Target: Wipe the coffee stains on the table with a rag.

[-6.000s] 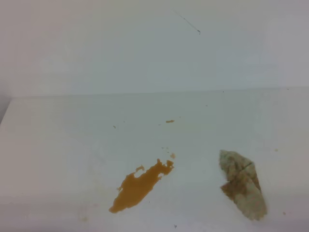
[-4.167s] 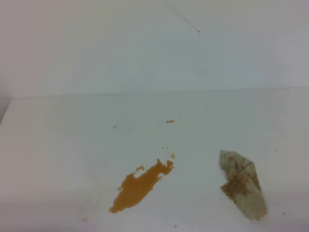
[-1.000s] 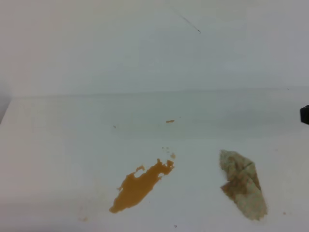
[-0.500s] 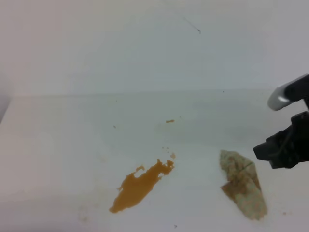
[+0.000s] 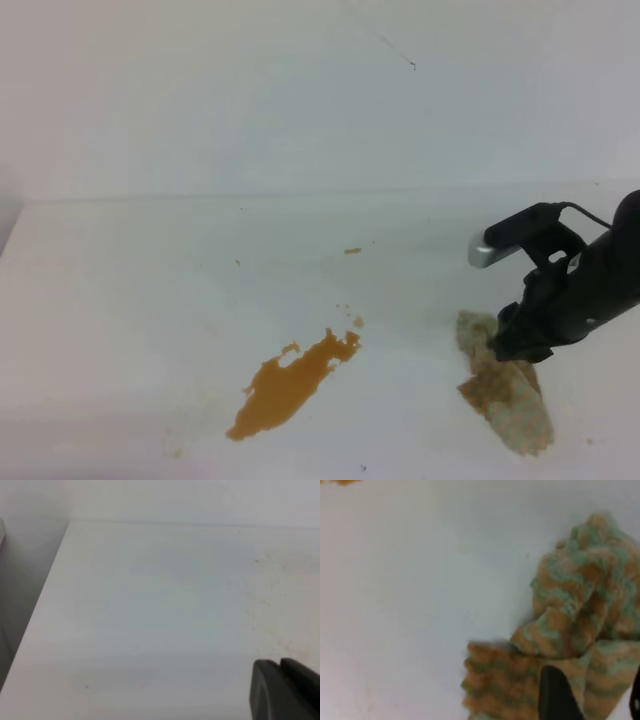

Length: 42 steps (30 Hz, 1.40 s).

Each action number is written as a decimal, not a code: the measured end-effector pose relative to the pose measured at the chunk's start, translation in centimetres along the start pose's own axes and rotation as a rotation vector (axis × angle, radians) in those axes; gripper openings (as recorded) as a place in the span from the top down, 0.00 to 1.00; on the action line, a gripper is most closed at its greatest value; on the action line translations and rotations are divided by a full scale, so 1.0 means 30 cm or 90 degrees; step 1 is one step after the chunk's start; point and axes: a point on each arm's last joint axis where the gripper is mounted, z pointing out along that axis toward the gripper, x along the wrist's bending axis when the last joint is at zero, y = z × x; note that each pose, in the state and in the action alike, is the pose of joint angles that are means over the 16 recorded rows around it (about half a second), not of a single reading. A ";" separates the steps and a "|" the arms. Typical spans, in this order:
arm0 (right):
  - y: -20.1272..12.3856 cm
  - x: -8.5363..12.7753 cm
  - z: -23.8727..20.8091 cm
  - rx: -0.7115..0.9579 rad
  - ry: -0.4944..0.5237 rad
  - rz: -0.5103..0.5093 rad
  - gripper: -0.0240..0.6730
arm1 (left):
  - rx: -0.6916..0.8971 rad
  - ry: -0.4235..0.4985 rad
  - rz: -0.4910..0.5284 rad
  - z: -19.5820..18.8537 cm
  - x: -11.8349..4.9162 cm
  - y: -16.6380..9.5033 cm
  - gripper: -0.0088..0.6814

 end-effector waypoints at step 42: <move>0.394 0.095 0.216 -0.136 0.172 0.010 0.92 | 0.000 0.000 0.001 0.000 0.000 0.000 0.99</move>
